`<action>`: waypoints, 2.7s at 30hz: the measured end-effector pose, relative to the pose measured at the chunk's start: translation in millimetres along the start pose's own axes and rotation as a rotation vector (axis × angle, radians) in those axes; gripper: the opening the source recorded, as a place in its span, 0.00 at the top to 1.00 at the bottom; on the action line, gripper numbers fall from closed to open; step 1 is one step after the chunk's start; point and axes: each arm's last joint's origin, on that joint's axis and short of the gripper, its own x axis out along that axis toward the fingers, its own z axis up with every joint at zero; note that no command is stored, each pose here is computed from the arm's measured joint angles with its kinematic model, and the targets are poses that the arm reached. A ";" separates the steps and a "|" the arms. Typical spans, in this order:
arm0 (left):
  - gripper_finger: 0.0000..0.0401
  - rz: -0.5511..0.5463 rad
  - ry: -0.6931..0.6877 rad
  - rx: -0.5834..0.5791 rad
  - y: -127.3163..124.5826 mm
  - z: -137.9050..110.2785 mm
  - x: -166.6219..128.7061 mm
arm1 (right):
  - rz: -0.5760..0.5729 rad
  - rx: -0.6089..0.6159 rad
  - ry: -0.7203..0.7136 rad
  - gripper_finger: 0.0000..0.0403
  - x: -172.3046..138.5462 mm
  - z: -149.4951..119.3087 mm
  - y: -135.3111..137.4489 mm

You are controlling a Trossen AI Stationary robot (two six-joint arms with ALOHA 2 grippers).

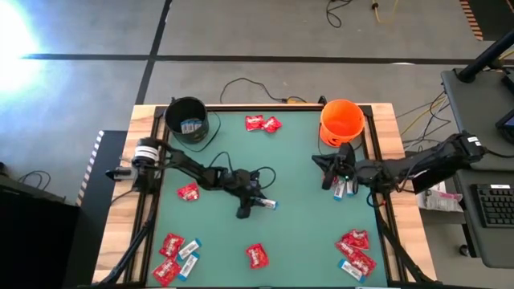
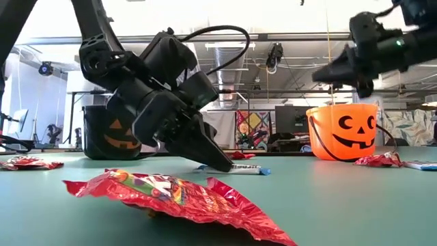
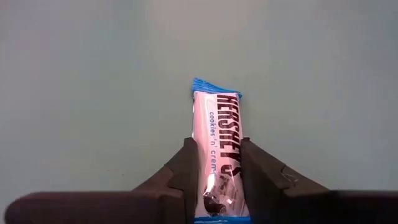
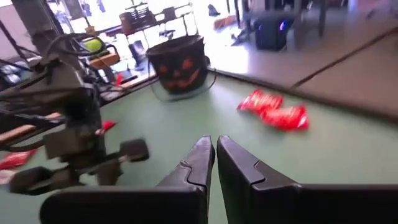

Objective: Sort candy by brand, put in halloween buckets
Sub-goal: Put the white chocolate into the black bucket

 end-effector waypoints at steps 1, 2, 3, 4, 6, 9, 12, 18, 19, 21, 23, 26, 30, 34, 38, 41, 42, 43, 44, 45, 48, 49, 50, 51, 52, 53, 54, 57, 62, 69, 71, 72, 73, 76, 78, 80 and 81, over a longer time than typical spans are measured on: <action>0.81 -0.002 0.009 -0.002 -0.5 1.2 -2.1 | -0.003 -0.029 -0.010 0.96 1.4 4.7 2.7; 0.81 -0.004 0.024 -0.006 -1.2 2.6 -5.2 | 0.000 -0.052 -0.017 0.96 3.1 9.5 5.9; 0.82 -0.009 0.039 -0.009 -2.2 3.6 -8.9 | 0.001 -0.076 -0.025 0.96 5.0 14.1 9.1; 0.83 -0.017 0.048 -0.011 -3.4 5.7 -13.3 | 0.002 -0.099 -0.029 0.96 7.0 18.0 12.2; 0.94 -0.026 0.066 -0.015 -6.1 12.6 -24.9 | 0.003 -0.130 -0.031 0.96 11.7 24.3 18.4; 1.00 -0.024 0.108 -0.017 -11.0 21.5 -46.1 | -0.001 -0.166 -0.016 0.96 20.5 28.1 27.0; 0.99 0.010 0.095 -0.008 -15.1 35.6 -69.3 | -0.014 -0.214 0.034 0.96 31.5 19.8 32.9; 0.98 0.047 0.085 -0.042 -18.7 30.0 -90.9 | -0.046 -0.282 0.166 0.96 57.9 -23.0 38.5; 0.97 0.048 0.089 -0.056 -19.0 27.2 -92.4 | -0.047 -0.287 0.170 0.96 62.1 -29.4 39.4; 0.94 0.048 0.077 -0.072 -19.4 24.9 -93.3 | -0.043 -0.319 0.172 0.96 69.6 -41.2 41.1; 0.90 0.049 0.090 -0.092 -19.3 18.3 -93.1 | -0.038 -0.337 0.161 0.96 78.1 -48.7 45.2; 0.82 0.052 0.090 -0.136 -19.1 13.0 -92.3 | 0.003 -0.342 0.130 0.96 90.8 -55.5 54.5; 0.71 0.050 0.116 -0.144 -20.8 4.0 -92.9 | 0.169 -0.374 0.149 0.94 107.8 -65.0 70.7; 0.61 0.074 0.098 -0.133 -20.4 -1.5 -93.5 | 0.204 -0.388 0.165 0.86 125.3 -72.1 83.0; 0.53 0.069 0.068 -0.154 -22.8 -5.7 -93.5 | 0.201 -0.397 0.183 0.71 137.9 -78.4 90.9; 0.48 0.063 0.077 -0.152 -28.3 -9.4 -91.9 | 0.194 -0.401 0.208 0.59 145.6 -81.1 95.5; 0.46 0.071 0.088 -0.143 -31.4 -12.6 -90.7 | 0.189 -0.409 0.223 0.56 147.8 -82.8 96.3; 0.46 0.084 0.096 -0.129 -35.0 -16.2 -89.3 | 0.187 -0.416 0.236 0.52 149.8 -83.9 97.5; 0.45 0.098 0.097 -0.108 -38.8 -19.7 -87.6 | 0.185 -0.421 0.245 0.49 151.6 -84.5 98.8; 0.45 0.115 0.089 -0.087 -42.1 -23.2 -85.7 | 0.183 -0.426 0.253 0.46 152.8 -84.4 99.7; 0.44 0.174 0.050 -0.047 -47.4 -33.9 -80.2 | 0.180 -0.434 0.268 0.39 154.9 -82.9 102.0; 0.44 0.191 0.034 -0.050 -47.0 -36.8 -78.3 | 0.179 -0.437 0.272 0.37 154.8 -82.9 101.9; 0.44 0.195 0.021 -0.059 -46.6 -39.7 -76.7 | 0.177 -0.440 0.276 0.36 154.7 -83.2 101.7; 0.45 0.196 0.014 -0.071 -45.9 -43.4 -74.9 | 0.178 -0.440 0.275 0.34 154.6 -82.0 102.1; 0.46 0.199 0.003 -0.085 -45.2 -46.5 -73.2 | 0.178 -0.441 0.275 0.33 154.3 -80.7 102.3; 0.47 0.202 -0.005 -0.093 -44.7 -49.7 -71.9 | 0.178 -0.443 0.278 0.33 153.5 -78.5 102.5; 0.49 0.206 -0.010 -0.095 -44.1 -52.4 -70.0 | 0.177 -0.455 0.285 0.32 152.3 -75.9 102.5; 0.56 0.230 -0.026 -0.090 -42.5 -59.2 -65.2 | 0.155 -0.544 0.353 0.31 145.7 -68.9 99.3; 0.66 0.255 -0.092 -0.079 -40.2 -68.5 -62.1 | 0.075 -0.588 0.406 0.32 130.3 -42.9 94.2; 0.76 0.254 -0.196 -0.157 -33.6 -69.3 -60.4 | 0.084 -0.517 0.352 0.32 114.8 -15.1 92.6; 0.77 0.251 -0.220 -0.162 -33.0 -64.6 -62.9 | 0.085 -0.518 0.358 0.32 110.1 -10.1 91.4; 0.77 0.251 -0.228 -0.164 -33.1 -61.9 -65.2 | 0.088 -0.522 0.354 0.32 107.9 -6.1 91.1; 0.77 0.260 -0.236 -0.166 -32.5 -59.2 -67.4 | 0.089 -0.524 0.353 0.33 105.6 -2.5 90.6; 0.76 0.296 -0.285 -0.178 -28.7 -47.0 -78.7 | 0.089 -0.516 0.349 0.33 98.7 8.0 88.9; 0.76 0.309 -0.342 -0.170 -25.2 -32.5 -90.3 | 0.089 -0.498 0.338 0.33 95.3 14.1 88.5; 0.76 0.359 -0.350 -0.147 -18.6 -23.9 -102.2 | 0.093 -0.485 0.321 0.32 93.1 19.1 88.5; 0.76 0.388 -0.349 -0.128 -15.3 -19.0 -109.2 | 0.094 -0.482 0.316 0.32 92.4 20.8 88.5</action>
